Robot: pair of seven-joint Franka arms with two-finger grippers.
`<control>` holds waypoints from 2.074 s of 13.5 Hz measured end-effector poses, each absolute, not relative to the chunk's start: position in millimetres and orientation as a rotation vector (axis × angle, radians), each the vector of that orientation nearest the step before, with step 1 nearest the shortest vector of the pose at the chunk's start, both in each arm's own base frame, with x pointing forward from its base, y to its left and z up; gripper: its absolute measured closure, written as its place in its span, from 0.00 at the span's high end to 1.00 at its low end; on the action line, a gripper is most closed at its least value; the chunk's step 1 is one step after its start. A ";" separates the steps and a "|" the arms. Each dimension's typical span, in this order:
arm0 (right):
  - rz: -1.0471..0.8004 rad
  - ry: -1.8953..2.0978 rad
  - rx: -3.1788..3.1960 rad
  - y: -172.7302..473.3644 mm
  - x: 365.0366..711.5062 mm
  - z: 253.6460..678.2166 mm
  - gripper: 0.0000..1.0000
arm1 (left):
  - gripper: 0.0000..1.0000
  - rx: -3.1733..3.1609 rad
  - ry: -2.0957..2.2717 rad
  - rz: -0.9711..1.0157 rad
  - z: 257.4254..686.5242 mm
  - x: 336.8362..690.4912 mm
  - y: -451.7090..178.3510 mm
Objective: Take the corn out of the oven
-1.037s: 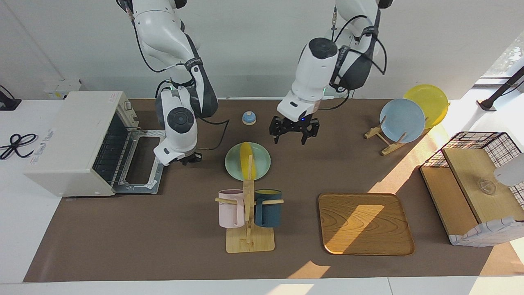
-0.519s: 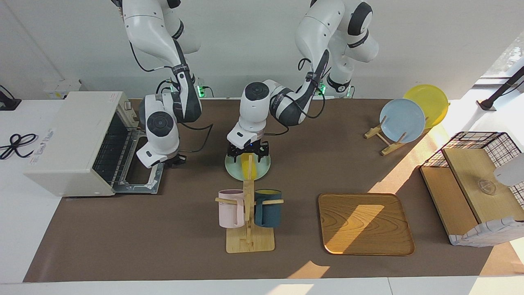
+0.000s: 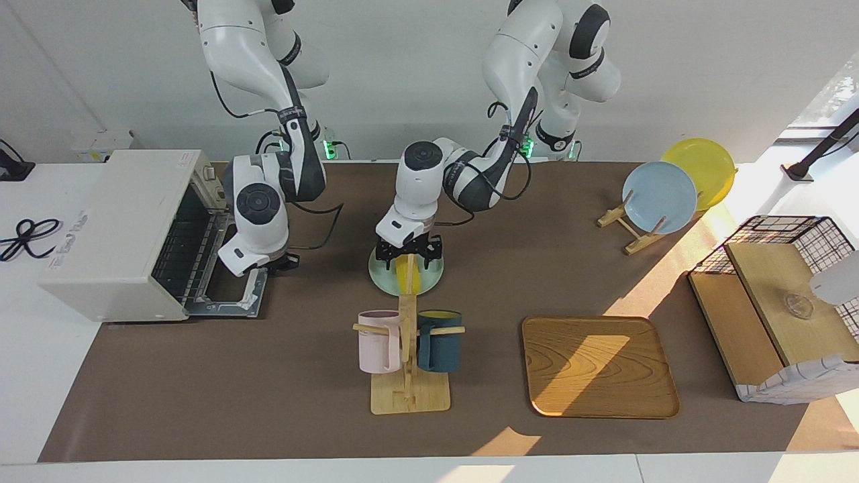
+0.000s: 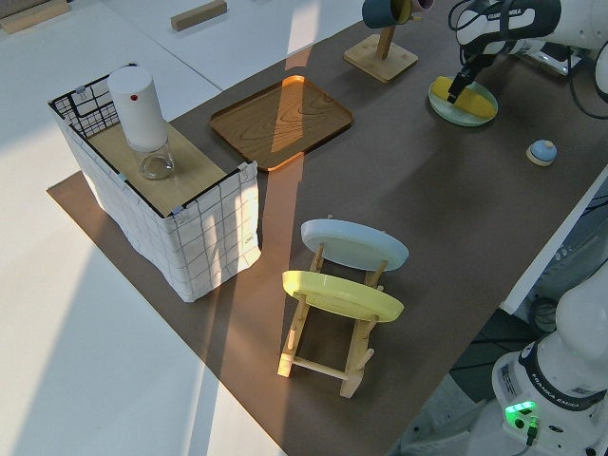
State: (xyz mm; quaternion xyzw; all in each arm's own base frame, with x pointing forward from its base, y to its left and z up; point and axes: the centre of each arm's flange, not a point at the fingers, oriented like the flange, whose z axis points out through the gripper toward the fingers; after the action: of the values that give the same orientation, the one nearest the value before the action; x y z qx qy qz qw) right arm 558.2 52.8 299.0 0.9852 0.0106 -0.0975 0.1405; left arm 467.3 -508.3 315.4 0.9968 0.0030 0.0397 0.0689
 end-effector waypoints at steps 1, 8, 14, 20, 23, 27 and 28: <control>-0.295 0.056 2.838 54.2 559.1 308.5 0.01 | 1.00 3.004 0.006 0.122 315.1 466.8 -508.5; -0.264 0.170 2.827 -22.4 552.2 444.1 0.01 | 1.00 3.021 -0.017 0.145 312.6 462.4 -510.8; -0.260 0.111 2.845 -39.1 550.3 522.9 0.01 | 0.59 3.033 -0.025 0.156 310.5 463.1 -508.4; -0.251 0.086 3.111 -8.0 548.4 556.7 0.07 | 0.56 3.052 0.053 0.185 336.8 494.0 -485.9; -0.254 0.081 3.116 -9.1 548.0 560.1 0.44 | 0.56 3.085 0.065 0.205 411.7 556.4 -398.1; -0.251 0.085 3.116 -7.5 549.0 563.9 0.90 | 0.56 3.107 0.033 0.214 445.6 628.4 -264.3; -0.252 0.086 3.115 -7.2 549.4 563.4 0.99 | 0.56 3.102 0.011 0.208 442.3 643.5 -237.9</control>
State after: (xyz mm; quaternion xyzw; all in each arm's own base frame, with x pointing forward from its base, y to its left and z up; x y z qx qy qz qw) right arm 549.4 -7.2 563.4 0.9963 0.0276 -0.0807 0.0075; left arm 643.5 -237.9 442.3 0.9976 0.0037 0.0669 0.0163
